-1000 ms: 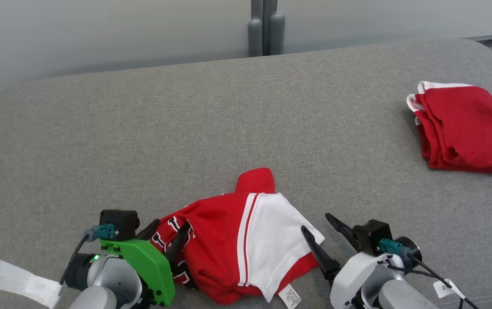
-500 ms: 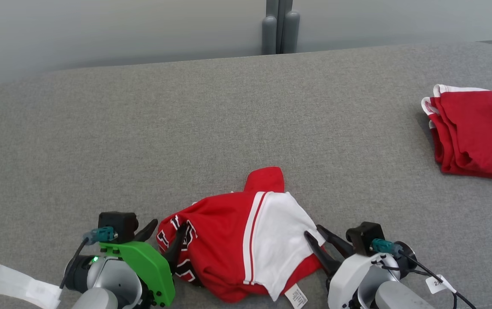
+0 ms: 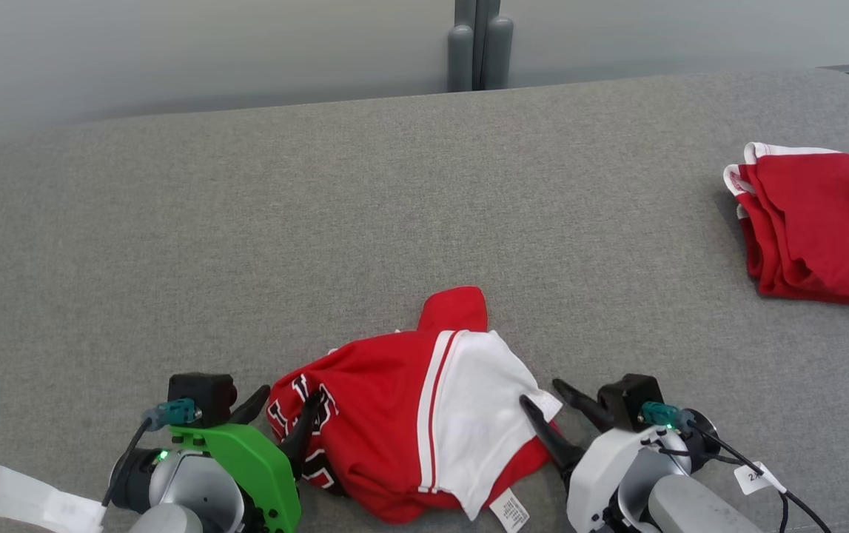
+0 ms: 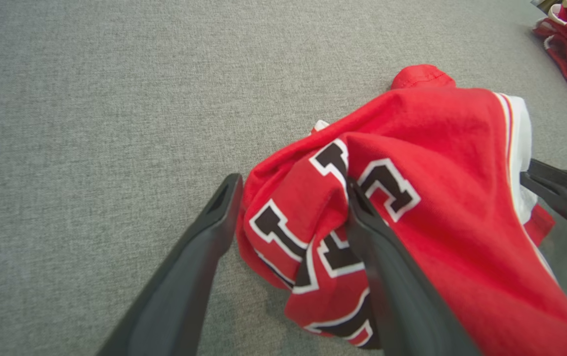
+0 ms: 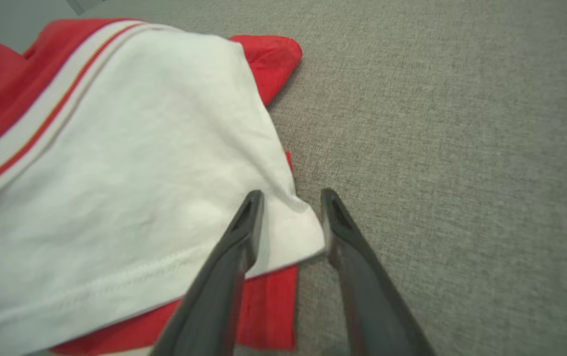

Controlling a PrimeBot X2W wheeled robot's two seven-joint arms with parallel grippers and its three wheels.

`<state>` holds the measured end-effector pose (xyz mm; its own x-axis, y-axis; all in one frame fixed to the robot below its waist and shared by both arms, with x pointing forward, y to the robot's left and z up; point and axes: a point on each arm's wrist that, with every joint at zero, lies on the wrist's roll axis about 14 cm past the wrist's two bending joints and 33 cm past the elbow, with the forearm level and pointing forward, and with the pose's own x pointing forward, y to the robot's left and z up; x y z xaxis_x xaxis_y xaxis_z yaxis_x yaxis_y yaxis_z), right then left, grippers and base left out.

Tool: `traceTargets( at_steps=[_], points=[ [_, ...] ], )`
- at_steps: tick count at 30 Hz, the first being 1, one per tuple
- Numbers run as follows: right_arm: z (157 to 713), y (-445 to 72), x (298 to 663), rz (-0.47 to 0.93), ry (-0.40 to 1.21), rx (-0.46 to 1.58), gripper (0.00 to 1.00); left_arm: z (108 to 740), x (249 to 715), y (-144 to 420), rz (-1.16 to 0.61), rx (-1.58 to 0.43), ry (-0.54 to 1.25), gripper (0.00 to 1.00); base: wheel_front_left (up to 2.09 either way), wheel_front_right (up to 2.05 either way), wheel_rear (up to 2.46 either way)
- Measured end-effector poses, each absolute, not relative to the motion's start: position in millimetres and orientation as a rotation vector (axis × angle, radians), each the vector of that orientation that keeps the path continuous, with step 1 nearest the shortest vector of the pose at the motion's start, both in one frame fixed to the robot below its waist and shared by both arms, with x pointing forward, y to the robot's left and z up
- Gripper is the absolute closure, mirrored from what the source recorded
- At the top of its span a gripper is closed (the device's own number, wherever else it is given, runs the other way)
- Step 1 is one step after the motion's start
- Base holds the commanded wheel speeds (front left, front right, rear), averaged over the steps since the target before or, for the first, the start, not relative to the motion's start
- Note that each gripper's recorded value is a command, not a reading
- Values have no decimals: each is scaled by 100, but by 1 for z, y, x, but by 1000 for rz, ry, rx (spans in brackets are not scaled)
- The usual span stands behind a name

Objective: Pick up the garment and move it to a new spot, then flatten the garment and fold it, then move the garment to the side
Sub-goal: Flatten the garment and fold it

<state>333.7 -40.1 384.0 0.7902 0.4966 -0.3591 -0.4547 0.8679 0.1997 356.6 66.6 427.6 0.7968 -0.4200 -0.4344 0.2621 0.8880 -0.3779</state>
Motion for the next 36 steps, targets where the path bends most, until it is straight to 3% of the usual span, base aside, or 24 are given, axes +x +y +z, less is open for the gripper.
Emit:
traceTargets(
  at_steps=[7,9,10,16,17,26,33,36],
  points=[
    [376,-45,333,504,442,93,0,426,357,67,-371,-311,535,0,0,0,0],
    [375,-45,333,504,448,94,17,426,357,67,-369,-312,535,0,0,0,0],
    [374,-44,332,505,449,94,42,426,357,67,-368,-312,535,0,0,0,0],
    [373,-42,333,507,456,105,85,425,357,67,-367,-313,539,0,0,0,0],
    [373,-41,333,508,455,106,99,424,357,67,-367,-313,539,0,0,0,0],
    [408,-36,356,496,338,205,100,424,359,69,-361,-310,535,0,0,0,0],
    [497,-21,390,542,91,339,100,429,361,73,-347,-306,509,0,0,0,0],
    [546,-1,394,632,2,402,100,435,362,71,-352,-310,484,0,0,0,0]
  ],
)
